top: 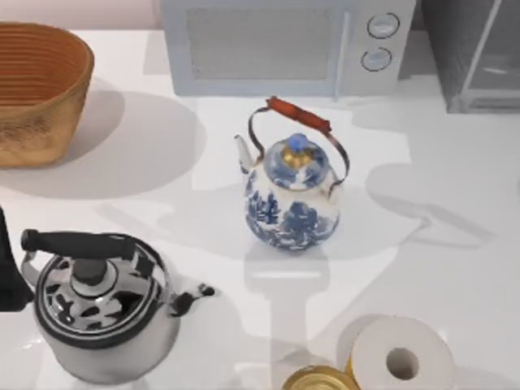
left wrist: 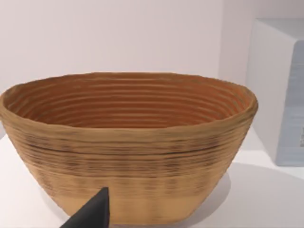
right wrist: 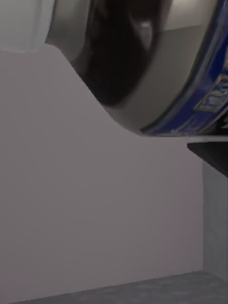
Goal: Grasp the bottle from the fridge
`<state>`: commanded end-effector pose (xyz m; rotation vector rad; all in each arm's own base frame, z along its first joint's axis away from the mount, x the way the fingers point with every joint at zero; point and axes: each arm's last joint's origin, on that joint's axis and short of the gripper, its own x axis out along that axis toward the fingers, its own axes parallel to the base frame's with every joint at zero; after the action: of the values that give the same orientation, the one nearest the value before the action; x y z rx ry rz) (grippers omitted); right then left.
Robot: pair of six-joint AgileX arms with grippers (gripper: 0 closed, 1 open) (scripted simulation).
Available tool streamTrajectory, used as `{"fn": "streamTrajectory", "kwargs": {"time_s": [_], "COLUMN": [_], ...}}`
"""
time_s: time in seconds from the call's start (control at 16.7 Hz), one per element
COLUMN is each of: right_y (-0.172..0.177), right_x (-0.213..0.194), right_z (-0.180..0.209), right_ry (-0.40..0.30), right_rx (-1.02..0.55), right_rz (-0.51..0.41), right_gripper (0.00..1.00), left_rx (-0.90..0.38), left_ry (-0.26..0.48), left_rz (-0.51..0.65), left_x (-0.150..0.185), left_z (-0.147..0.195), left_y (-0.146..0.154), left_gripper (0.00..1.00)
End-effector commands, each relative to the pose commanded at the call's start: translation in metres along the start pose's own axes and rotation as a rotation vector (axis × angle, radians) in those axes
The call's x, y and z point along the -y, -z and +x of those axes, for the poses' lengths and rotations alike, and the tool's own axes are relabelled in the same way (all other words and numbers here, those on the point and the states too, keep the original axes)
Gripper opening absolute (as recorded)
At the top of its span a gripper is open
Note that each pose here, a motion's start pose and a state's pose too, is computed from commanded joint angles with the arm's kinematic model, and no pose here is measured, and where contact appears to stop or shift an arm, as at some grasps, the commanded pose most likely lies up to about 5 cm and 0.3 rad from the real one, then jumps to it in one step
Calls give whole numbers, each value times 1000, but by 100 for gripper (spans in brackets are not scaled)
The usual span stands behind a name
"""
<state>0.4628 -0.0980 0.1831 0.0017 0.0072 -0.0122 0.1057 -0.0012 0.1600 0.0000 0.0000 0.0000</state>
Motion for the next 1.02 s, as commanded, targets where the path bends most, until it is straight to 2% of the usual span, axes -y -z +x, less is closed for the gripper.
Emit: {"fn": "streamTrajectory", "kwargs": {"time_s": [0.24,0.66,1.02], "right_y": [-4,3,2], "right_x": [2,1,-2], "right_z": [-16,-91,-99], "right_ry": [3,2,-5], "right_rx": [7,-12,-6], "right_rz": [-5,3,3], "right_gripper": [0,0,0], "left_rx": [0,0,0], "left_ry": [0,0,0], "left_rz": [0,0,0], "left_x": [0,0,0], "left_z": [0,0,0], "left_y": [0,0,0], "left_gripper": [100,100,100]}}
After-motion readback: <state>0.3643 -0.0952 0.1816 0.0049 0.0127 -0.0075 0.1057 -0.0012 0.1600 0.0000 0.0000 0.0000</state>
